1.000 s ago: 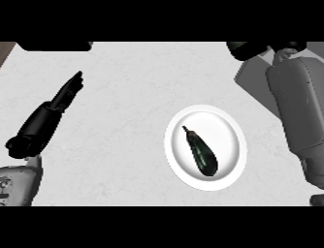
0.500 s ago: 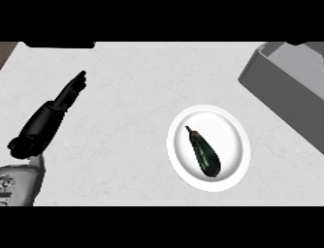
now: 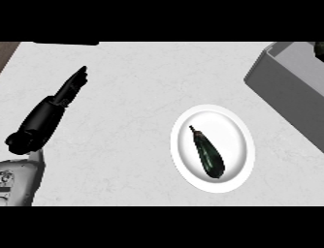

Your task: Pick the squash from the plate and place it in the cardboard box

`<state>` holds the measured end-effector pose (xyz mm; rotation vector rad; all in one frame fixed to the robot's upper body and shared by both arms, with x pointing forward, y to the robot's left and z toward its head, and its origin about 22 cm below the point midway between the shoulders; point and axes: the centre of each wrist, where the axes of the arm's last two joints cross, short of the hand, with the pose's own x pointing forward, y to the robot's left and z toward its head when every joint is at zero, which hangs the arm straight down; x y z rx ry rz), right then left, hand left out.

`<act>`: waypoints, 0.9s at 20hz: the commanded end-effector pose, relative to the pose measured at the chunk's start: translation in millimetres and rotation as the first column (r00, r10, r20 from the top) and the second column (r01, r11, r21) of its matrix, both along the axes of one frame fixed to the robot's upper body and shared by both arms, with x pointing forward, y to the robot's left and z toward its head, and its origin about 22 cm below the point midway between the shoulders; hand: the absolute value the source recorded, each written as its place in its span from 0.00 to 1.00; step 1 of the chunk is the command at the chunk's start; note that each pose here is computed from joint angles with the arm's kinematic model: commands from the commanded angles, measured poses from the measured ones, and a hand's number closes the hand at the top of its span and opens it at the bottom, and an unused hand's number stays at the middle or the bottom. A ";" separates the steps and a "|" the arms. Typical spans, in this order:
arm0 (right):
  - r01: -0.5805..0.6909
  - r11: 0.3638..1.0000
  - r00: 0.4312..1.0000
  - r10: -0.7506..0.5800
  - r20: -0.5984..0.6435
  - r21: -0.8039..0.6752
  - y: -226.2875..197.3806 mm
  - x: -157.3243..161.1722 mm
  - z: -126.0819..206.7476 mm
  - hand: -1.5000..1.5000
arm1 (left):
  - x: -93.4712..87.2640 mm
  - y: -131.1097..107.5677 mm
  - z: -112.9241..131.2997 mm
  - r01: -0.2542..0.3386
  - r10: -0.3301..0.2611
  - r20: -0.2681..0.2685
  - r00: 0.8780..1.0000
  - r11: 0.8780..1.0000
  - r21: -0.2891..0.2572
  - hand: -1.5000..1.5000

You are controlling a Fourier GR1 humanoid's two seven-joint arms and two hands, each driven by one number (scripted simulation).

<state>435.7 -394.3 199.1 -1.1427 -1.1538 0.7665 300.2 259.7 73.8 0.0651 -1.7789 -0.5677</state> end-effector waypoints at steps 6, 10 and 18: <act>0.023 1.000 0.955 -0.019 -0.295 0.011 -54.6 -29.1 -27.7 1.00 | -7.0 -7.9 -0.9 0.028 -0.028 0.009 1.000 1.000 0.001 0.50; -0.132 0.985 0.933 0.162 -0.323 0.112 -53.9 -26.2 -13.4 0.00 | 5.0 0.4 1.4 0.011 -0.011 0.001 1.000 1.000 -0.009 0.50; -0.316 0.808 0.941 0.200 0.273 0.497 -48.3 -20.1 -0.8 0.00 | 0.2 -7.8 -4.2 0.003 -0.004 -0.008 1.000 1.000 -0.019 0.50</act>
